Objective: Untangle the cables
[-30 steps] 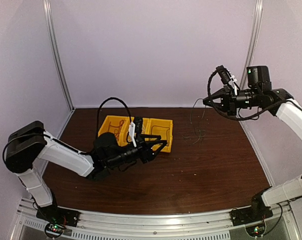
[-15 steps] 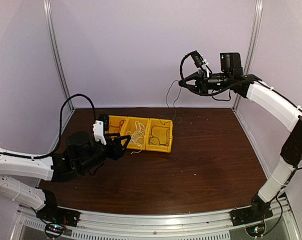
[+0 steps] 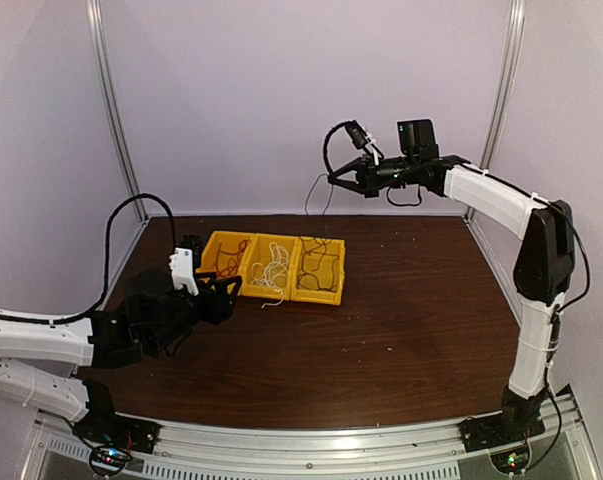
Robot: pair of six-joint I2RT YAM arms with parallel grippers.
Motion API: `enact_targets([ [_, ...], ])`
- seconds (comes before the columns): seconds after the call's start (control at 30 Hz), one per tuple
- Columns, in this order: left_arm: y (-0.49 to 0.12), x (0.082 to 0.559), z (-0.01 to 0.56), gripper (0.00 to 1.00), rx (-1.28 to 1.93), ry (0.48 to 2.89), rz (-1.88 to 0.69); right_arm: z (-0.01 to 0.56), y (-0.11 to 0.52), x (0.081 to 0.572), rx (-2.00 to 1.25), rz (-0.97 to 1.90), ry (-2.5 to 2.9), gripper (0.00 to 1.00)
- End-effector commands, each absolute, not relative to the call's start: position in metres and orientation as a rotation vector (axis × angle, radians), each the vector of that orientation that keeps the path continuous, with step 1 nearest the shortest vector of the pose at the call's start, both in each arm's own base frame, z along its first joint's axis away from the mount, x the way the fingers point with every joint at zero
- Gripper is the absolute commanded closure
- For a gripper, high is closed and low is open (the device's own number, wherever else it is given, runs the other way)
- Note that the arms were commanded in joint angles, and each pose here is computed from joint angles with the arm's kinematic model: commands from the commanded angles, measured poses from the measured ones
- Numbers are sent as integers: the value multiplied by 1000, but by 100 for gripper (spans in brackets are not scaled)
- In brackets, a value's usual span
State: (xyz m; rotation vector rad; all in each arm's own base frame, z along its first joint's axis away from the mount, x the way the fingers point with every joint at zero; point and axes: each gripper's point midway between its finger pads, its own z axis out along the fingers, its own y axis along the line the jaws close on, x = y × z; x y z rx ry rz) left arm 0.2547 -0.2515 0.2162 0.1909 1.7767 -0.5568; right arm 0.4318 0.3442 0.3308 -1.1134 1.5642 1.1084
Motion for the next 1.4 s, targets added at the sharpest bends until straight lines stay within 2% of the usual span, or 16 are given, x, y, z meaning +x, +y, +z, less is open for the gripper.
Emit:
enact_targets([
  [0.0,-237,257,217,36,140,1769,-532,296,352,455,-1129,1047,1615,100],
  [0.27,-220,259,218,34,111,1758,-488,208,349,454,-1273,896,1763,100],
  [0.47,-216,260,214,33,93,1761,-502,172,342,454,-1306,750,1848,100],
  [0.77,-217,260,204,33,93,1777,-515,102,364,458,-1386,450,2025,100],
  [0.9,-219,261,201,31,100,1795,-515,95,366,467,-1365,344,2062,100],
  [1.0,-220,265,206,27,109,1815,-516,114,359,470,-1349,285,2054,91],
  [1.1,-218,271,213,25,123,1840,-513,149,353,461,-1340,278,2014,65],
  [1.2,-218,278,222,22,169,1864,-501,182,346,442,-1325,316,1976,50],
  [1.37,-210,290,240,15,269,1912,-395,211,328,413,-1316,330,1969,38],
])
